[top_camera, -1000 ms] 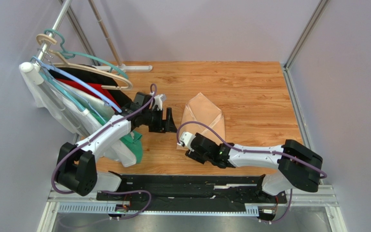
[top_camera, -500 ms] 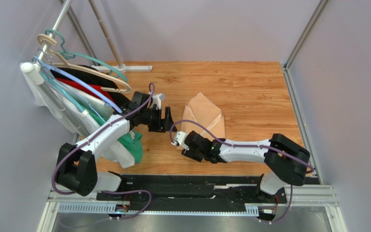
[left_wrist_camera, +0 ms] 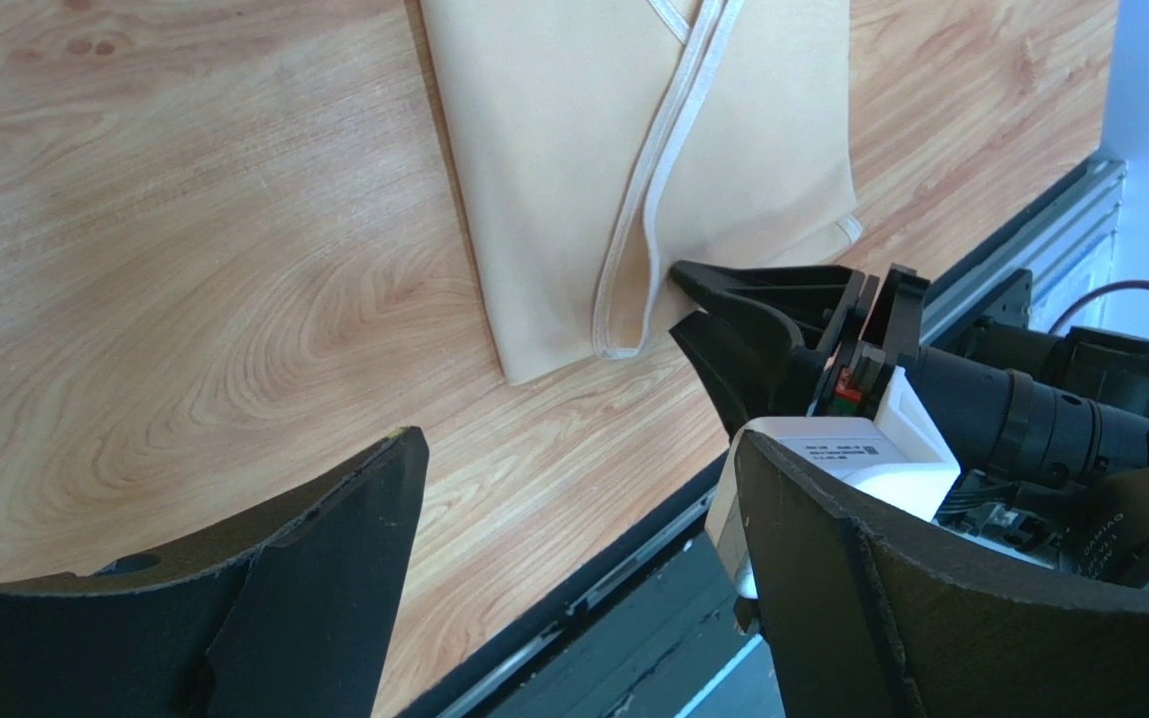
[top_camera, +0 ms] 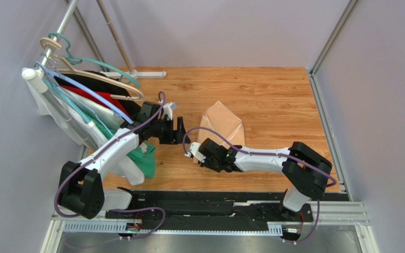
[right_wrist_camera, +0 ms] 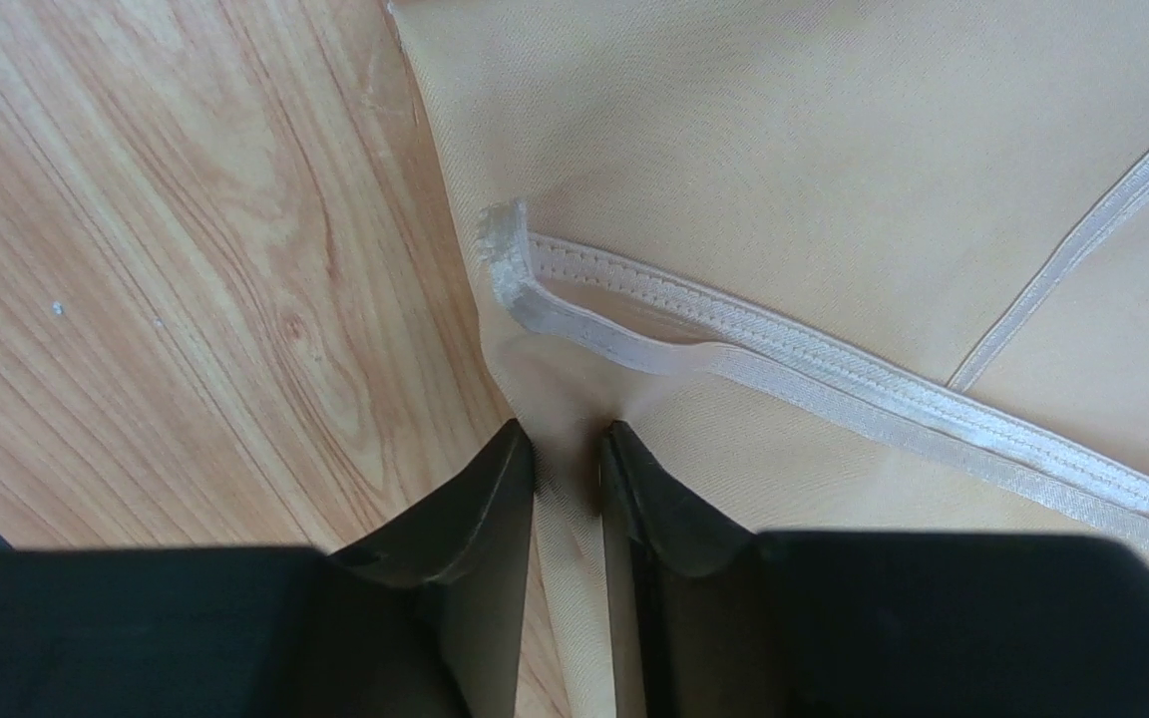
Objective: Fold the napkin, place the utensils inside, and roll it up
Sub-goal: Roll the napkin with the utensil
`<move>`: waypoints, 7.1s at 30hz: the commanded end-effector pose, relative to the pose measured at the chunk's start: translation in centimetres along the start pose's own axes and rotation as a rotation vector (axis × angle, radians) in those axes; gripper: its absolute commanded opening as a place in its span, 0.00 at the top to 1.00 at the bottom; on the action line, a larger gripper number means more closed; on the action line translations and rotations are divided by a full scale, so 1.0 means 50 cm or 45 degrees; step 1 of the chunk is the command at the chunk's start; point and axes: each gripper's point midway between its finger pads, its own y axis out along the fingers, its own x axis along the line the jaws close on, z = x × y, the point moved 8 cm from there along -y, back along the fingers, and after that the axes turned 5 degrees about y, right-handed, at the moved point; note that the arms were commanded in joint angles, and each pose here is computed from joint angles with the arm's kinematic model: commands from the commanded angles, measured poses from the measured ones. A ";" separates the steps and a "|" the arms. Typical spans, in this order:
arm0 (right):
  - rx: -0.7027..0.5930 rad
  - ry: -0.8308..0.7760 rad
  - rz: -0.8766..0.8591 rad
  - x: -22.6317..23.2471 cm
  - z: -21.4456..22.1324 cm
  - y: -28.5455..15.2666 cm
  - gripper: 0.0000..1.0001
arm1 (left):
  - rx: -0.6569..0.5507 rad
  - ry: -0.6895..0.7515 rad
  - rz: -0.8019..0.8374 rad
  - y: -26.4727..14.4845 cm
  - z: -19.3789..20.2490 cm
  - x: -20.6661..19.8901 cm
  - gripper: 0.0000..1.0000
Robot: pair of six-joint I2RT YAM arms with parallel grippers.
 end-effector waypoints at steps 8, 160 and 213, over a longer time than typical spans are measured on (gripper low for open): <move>0.046 0.069 -0.131 0.003 0.008 -0.006 0.93 | -0.092 -0.033 0.046 -0.006 0.011 -0.016 0.15; -0.046 0.330 -0.374 0.010 -0.026 0.014 1.00 | 0.110 -0.171 -0.055 0.105 0.044 -0.009 0.43; 0.094 0.688 -0.887 -0.089 0.008 0.116 1.00 | 0.104 0.102 -0.307 0.194 0.073 0.025 0.31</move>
